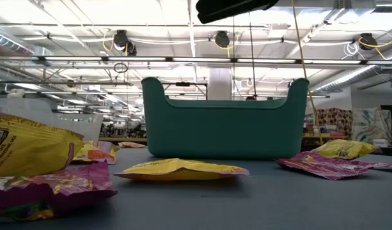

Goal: Sort candy
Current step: Put the orange candy into the transparent bin

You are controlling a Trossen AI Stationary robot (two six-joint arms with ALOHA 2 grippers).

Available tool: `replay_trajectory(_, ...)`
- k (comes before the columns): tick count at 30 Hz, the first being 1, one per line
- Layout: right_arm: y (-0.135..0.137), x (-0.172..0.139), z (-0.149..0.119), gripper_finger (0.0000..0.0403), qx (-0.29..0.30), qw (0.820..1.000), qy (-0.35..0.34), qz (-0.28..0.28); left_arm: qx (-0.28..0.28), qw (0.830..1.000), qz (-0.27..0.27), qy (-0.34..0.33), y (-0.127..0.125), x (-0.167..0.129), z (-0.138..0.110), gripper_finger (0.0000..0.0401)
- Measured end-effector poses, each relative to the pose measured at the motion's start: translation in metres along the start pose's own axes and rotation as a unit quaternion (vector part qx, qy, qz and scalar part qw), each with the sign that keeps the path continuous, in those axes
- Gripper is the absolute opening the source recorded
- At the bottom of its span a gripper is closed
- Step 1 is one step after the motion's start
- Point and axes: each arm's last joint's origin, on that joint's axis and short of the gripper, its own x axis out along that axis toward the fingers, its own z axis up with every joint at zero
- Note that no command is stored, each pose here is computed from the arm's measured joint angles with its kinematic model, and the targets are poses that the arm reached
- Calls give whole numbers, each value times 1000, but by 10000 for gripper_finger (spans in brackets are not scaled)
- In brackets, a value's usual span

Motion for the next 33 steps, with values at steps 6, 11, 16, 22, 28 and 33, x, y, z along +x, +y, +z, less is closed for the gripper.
replay_trajectory(6,-3,-6,4,199,-7,1000,-6,2,95,991,-22,-93,-15,-10,39,51)
replay_trajectory(11,-1,-28,7,198,-20,1000,-8,16,161,976,-41,-137,-31,-17,74,51)
replay_trajectory(16,0,-67,9,198,-28,999,-12,23,228,953,-82,-183,-51,-23,112,51)
replay_trajectory(22,-3,-125,4,198,-46,999,-26,7,297,910,-138,-253,-72,-20,157,50)
replay_trajectory(28,-1,-165,-8,198,-44,998,-31,14,330,882,-189,-277,-72,-3,201,50)
replay_trajectory(33,6,-169,-33,198,-75,996,-31,-30,300,868,-260,-299,-63,30,237,50)
